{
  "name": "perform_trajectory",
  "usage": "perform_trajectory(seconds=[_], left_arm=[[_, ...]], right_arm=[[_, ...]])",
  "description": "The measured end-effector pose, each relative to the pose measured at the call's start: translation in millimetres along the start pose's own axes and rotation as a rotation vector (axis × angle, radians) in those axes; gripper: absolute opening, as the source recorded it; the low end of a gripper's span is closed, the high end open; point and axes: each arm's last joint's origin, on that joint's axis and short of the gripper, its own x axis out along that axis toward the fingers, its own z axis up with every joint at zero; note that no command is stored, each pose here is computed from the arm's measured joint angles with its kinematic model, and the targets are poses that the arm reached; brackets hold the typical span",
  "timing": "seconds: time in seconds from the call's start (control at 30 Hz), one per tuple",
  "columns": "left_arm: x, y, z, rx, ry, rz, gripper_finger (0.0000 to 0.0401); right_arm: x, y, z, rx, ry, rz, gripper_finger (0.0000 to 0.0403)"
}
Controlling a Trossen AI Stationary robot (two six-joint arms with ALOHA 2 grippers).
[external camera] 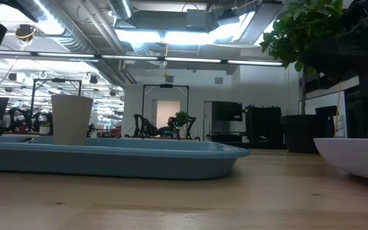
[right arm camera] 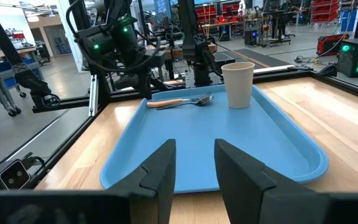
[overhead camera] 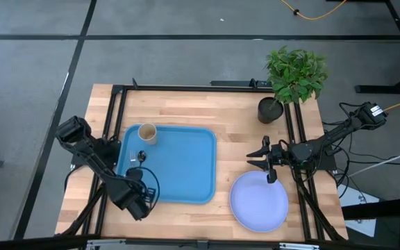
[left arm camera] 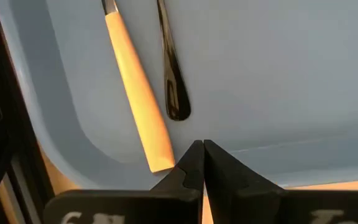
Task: Pick and place plate/cup/fork/spoon on tray
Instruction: Adjust the orange fork
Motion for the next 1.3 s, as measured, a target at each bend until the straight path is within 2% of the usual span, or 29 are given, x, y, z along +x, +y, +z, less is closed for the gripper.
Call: perform_trajectory(seconds=[0.43,0.9,1.3], left_arm=[[6,5,-8,0.044,-0.015,0.013,0.0000],[18,3,-11,0.048,-0.038,0.064,0.0000],[17,4,-13,0.057,-0.040,0.067,0.0000]], right_arm=[[0,0,0,0.001,0.000,0.000,0.0115],[0,0,0,0.001,0.000,0.000,0.0115],[0,0,0,0.001,0.000,0.000,0.0115]])
